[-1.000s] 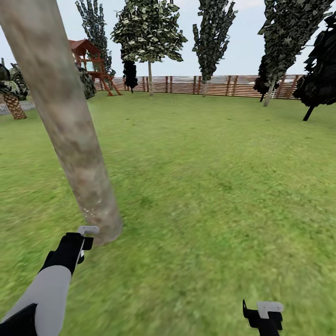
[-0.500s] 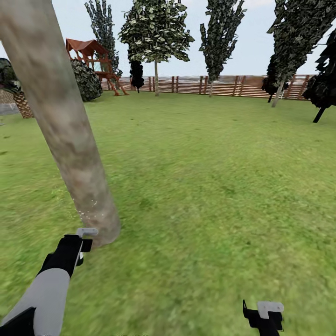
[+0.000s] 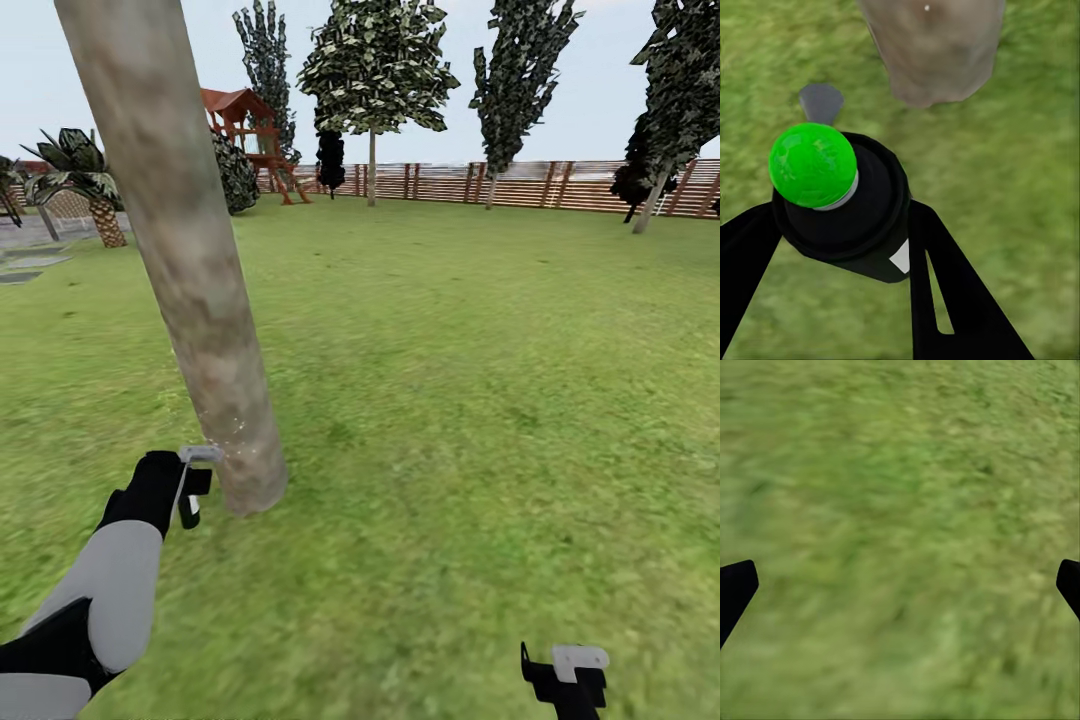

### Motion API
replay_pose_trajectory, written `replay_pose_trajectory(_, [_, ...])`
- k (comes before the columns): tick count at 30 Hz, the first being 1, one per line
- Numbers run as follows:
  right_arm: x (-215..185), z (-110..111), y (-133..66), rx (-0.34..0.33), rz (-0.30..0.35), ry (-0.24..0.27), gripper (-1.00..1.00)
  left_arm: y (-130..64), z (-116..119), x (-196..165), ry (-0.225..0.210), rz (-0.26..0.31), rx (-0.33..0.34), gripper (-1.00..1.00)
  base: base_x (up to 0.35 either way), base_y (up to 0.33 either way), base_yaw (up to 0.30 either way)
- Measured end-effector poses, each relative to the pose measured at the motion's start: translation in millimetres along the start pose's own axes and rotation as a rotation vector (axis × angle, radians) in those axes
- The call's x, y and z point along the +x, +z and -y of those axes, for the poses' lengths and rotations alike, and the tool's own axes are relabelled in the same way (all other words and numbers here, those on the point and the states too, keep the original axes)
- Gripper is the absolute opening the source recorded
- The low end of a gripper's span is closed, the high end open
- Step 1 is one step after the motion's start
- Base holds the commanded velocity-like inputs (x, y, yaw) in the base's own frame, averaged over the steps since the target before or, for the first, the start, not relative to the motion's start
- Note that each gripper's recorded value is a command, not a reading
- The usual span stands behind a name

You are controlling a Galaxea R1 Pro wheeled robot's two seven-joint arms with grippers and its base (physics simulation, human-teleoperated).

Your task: In the garden, pick up the pesticide atomizer on the floor and spray pesticide onto both trees until each tree trunk is fully covered.

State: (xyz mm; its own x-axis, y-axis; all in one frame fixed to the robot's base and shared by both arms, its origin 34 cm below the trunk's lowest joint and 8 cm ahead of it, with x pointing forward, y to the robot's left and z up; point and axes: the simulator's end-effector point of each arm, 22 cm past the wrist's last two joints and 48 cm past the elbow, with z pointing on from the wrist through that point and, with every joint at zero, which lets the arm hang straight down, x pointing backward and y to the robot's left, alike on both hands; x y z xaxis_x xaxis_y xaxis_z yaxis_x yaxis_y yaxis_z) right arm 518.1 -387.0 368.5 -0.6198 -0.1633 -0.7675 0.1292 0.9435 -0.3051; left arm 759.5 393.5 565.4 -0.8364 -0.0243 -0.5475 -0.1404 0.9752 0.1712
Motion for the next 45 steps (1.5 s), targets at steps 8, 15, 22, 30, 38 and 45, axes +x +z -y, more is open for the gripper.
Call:
replay_pose_trajectory(8, [0.2, 0.2, 0.0, 0.001, 0.000, 0.000, 1.00, -6.5, 31.1, -4.8, 0.042, -0.019, 0.111, -1.00, 0.000, 0.000, 0.001])
replay_pose_trajectory(15, [-0.1, 0.4, -0.1, 0.001, 0.000, 0.000, 1.00, -13.0, 10.0, -14.6, 0.053, 0.000, 0.089, -1.00, 0.111, -0.141, 0.000])
replay_pose_trajectory(22, [0.3, -0.8, -0.1, -0.001, -0.001, 0.000, 1.00, -16.6, 11.0, -24.5, 0.047, 0.019, 0.089, -1.00, -0.071, -0.270, 0.094])
replay_pose_trajectory(30, [0.0, -1.0, -0.3, -0.001, -0.001, 0.000, 1.00, -21.1, 18.3, -35.0, 0.045, 0.035, 0.099, -1.00, 0.178, -0.216, 0.247])
replay_pose_trajectory(38, [0.4, 0.4, 0.0, 0.001, -0.001, 0.000, 1.00, -22.8, 20.3, -40.1, 0.045, 0.043, 0.102, -1.00, 0.140, -0.225, 0.012])
replay_pose_trajectory(45, [0.3, 0.2, 0.0, 0.000, -0.001, -0.001, 1.00, -22.9, 19.2, -40.5, 0.046, 0.044, 0.099, -1.00, 0.001, -0.273, 0.000])
